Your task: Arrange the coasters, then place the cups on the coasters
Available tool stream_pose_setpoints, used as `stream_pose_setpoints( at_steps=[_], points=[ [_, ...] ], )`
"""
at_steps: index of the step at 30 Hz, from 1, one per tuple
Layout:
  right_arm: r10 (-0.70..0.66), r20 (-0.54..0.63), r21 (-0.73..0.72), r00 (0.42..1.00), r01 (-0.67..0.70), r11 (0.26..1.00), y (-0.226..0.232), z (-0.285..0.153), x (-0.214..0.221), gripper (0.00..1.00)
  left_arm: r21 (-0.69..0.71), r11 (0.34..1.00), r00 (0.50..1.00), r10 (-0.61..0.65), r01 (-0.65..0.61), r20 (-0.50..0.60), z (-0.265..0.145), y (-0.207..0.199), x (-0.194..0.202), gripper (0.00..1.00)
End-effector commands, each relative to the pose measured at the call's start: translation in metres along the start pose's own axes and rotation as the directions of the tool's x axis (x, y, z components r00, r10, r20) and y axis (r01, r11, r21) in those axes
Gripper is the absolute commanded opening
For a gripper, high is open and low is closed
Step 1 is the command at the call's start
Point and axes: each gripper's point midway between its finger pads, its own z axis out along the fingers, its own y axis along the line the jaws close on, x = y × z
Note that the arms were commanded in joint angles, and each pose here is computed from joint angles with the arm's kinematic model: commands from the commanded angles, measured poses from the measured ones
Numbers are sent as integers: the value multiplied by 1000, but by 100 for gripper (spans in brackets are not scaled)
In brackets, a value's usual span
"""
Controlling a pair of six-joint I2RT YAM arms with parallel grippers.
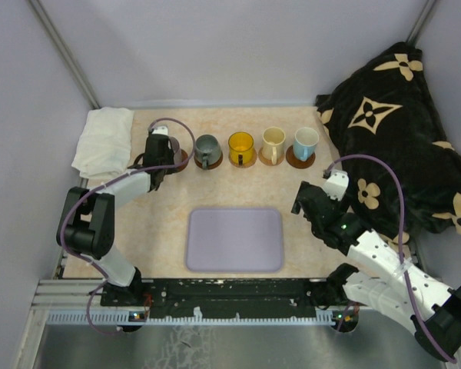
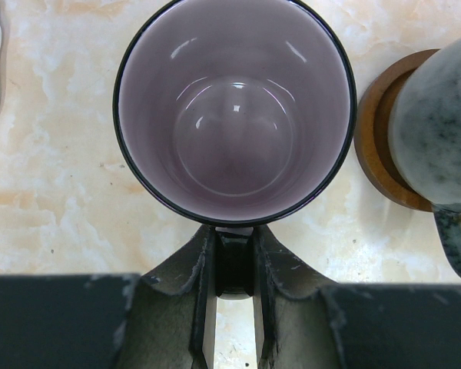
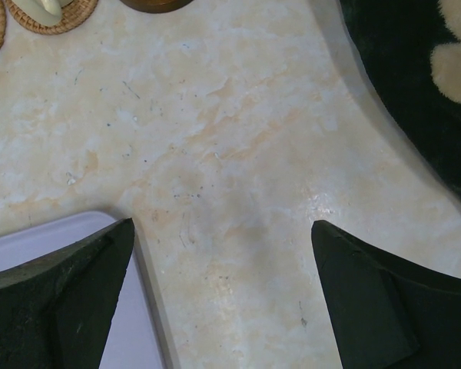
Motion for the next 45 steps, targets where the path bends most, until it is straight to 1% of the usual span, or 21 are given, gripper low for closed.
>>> stream_pose_setpoints(
  at_steps=[1,12,41,45],
  points=[
    [48,41,15,998,-49,999,-3,1,-9,99,39,997,986,-67,62,151,2,-6,-50,0],
    [52,34,8,998,-52,999,1,3,-7,99,69,995,985,-78,68,156,2,-11,-52,0],
    [56,14,-9,998,-56,998,7,6,-2,99,58,997,989,-65,58,135,8,-10,-44,0],
    [56,8,-15,998,-56,998,10,7,-1,99,56,997,992,-57,51,116,10,-10,-40,0]
  ],
)
